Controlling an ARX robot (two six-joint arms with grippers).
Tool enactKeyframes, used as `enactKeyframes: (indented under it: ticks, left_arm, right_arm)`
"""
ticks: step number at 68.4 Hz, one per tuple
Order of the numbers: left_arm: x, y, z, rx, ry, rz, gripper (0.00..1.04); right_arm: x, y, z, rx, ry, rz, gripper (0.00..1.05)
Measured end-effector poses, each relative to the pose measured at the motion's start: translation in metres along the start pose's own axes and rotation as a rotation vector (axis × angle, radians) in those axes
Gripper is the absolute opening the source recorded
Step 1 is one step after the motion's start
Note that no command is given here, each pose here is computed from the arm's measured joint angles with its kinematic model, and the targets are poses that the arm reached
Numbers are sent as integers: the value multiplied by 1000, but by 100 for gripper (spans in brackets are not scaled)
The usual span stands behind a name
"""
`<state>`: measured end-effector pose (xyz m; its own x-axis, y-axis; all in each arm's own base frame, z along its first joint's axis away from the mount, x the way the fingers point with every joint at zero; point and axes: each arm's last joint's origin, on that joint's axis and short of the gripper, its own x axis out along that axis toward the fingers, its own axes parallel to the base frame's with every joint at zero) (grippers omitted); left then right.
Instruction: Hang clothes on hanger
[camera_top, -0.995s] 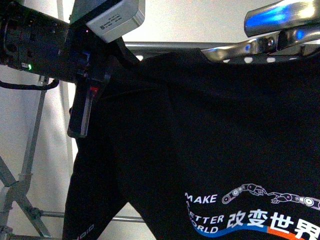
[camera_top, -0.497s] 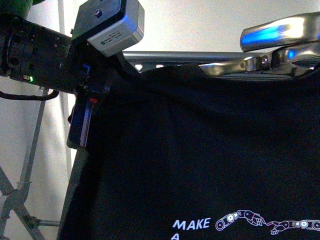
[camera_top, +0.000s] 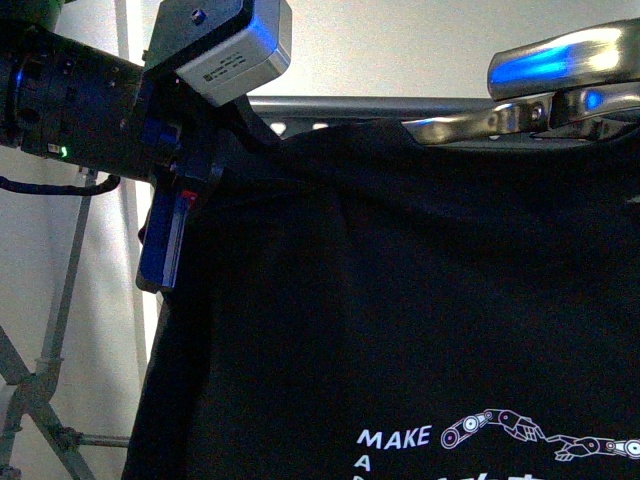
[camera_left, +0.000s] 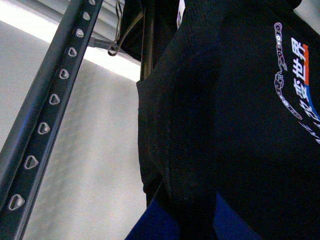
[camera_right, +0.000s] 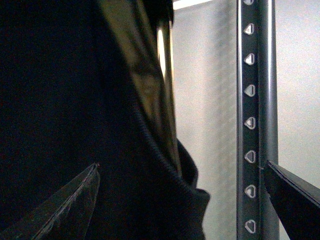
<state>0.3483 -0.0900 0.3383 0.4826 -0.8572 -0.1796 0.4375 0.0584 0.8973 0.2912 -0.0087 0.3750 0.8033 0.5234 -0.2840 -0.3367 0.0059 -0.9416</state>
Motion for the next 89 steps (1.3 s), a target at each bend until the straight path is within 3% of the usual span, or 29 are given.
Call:
enactKeyframes:
  ticks: [12, 40, 46, 50, 61, 73, 76, 82, 83, 89]
  left_arm:
    - [0, 0, 0, 0, 0, 0, 4]
    - [0, 0, 0, 0, 5, 1, 5]
    - [0, 1, 0, 2, -7, 0, 22]
    - [0, 3, 1, 8, -10, 5, 34]
    - [-1, 3, 2, 10, -12, 6, 74]
    - [-1, 3, 2, 10, -13, 6, 100]
    - [0, 4, 1, 9, -3, 13, 100]
    - [-2, 7, -4, -109, 130, 212, 98]
    - [-4, 11, -6, -170, 156, 291, 98]
    - [-15, 28, -11, -408, 176, 534, 98]
  right_arm:
    - [18, -6, -15, 60, 47, -18, 94]
    - [29, 3, -44, 211, 102, 9, 33]
    - [27, 4, -46, 216, 99, 11, 16]
    - [27, 8, -49, 217, 106, 20, 11]
    - [25, 25, -52, 321, 104, 53, 10]
    - [26, 58, -52, 508, 86, 146, 10]
    - [26, 67, -52, 551, 86, 173, 10]
    - [24, 84, -55, 650, 91, 226, 10]
    - [23, 89, -56, 674, 94, 239, 10]
    - [20, 100, -59, 752, 87, 270, 10]
